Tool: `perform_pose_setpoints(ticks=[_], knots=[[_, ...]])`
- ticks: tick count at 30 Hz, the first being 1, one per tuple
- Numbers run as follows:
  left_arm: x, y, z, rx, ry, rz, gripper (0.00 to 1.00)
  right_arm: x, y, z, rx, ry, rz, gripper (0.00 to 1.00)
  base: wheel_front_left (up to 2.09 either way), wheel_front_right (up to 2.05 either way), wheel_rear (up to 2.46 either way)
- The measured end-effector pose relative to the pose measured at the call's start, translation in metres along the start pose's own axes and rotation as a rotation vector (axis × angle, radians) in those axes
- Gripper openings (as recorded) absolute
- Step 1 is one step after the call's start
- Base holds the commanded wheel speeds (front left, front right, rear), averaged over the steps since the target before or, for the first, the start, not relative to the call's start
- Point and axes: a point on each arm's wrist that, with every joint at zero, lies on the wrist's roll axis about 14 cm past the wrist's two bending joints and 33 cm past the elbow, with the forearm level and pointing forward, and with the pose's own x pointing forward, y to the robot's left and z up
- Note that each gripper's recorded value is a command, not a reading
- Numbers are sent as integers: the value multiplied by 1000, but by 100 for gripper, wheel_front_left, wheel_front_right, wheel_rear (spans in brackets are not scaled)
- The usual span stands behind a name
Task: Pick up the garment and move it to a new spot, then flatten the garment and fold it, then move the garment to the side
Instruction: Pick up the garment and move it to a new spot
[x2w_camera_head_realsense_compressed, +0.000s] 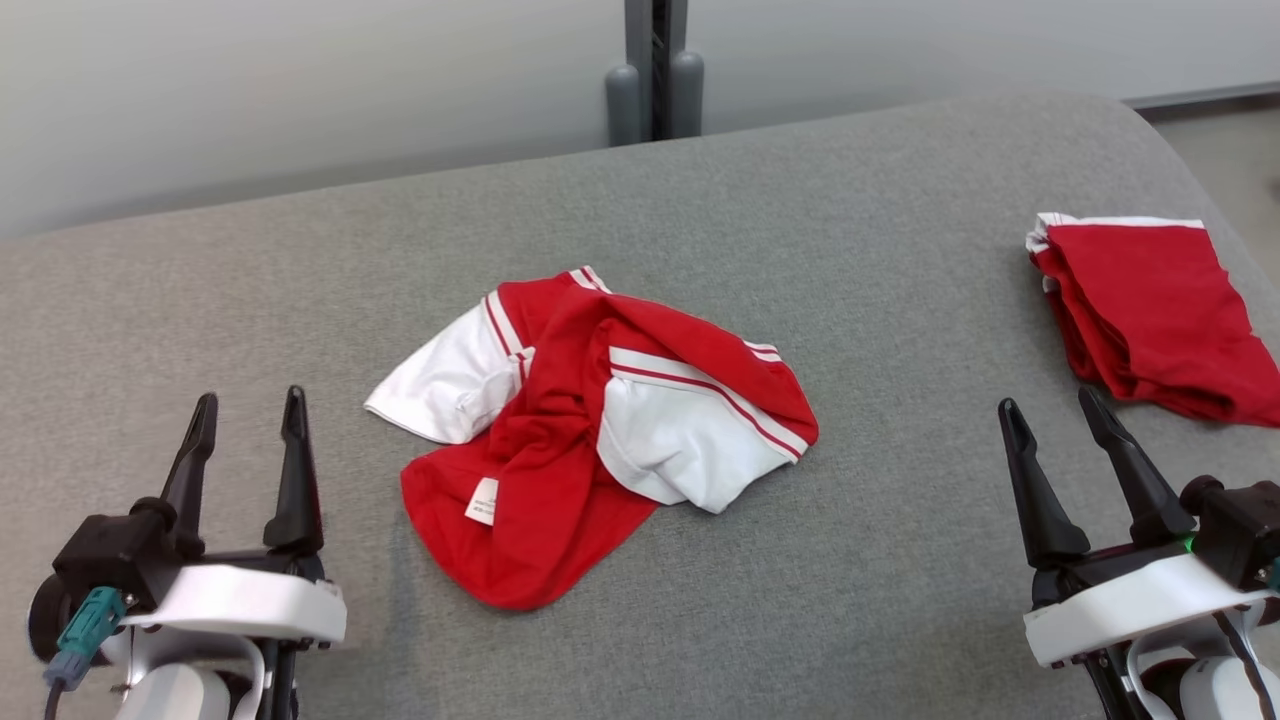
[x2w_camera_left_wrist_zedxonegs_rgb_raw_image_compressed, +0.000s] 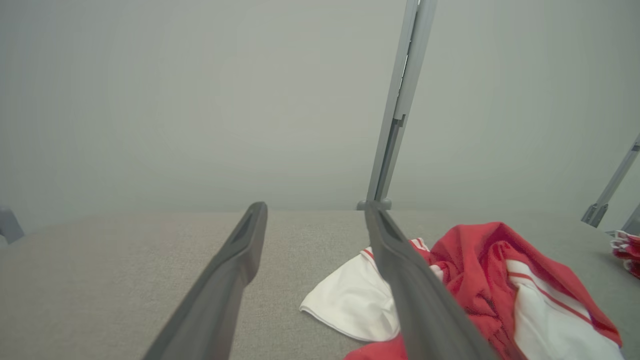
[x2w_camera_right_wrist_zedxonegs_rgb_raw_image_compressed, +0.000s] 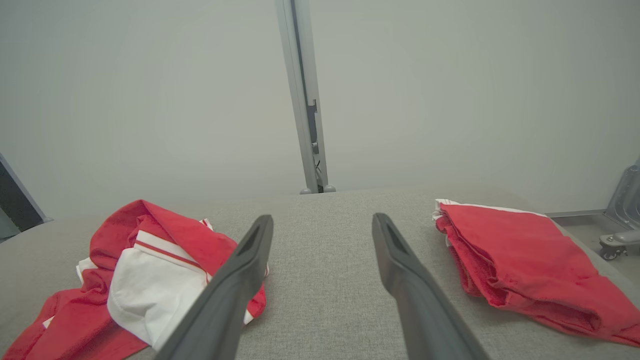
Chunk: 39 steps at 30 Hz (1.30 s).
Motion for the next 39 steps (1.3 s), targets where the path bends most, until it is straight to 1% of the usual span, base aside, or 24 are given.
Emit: perform_pose_setpoints(ticks=[8,16,21,27,39], knots=[[-41,21,19,45,15,61,100,-8,14,1,-6,19,43,100,0,0,0],[-74,28,30,74,31,98,100,-24,25,1,-11,33,72,100,0,0,0],[-93,32,31,71,45,121,100,-32,29,1,-14,42,84,100,0,0,0],[-103,33,30,59,57,133,100,-36,32,2,-10,43,89,100,0,0,0],[-103,29,26,47,72,119,100,-42,29,2,-5,43,70,100,0,0,0]])
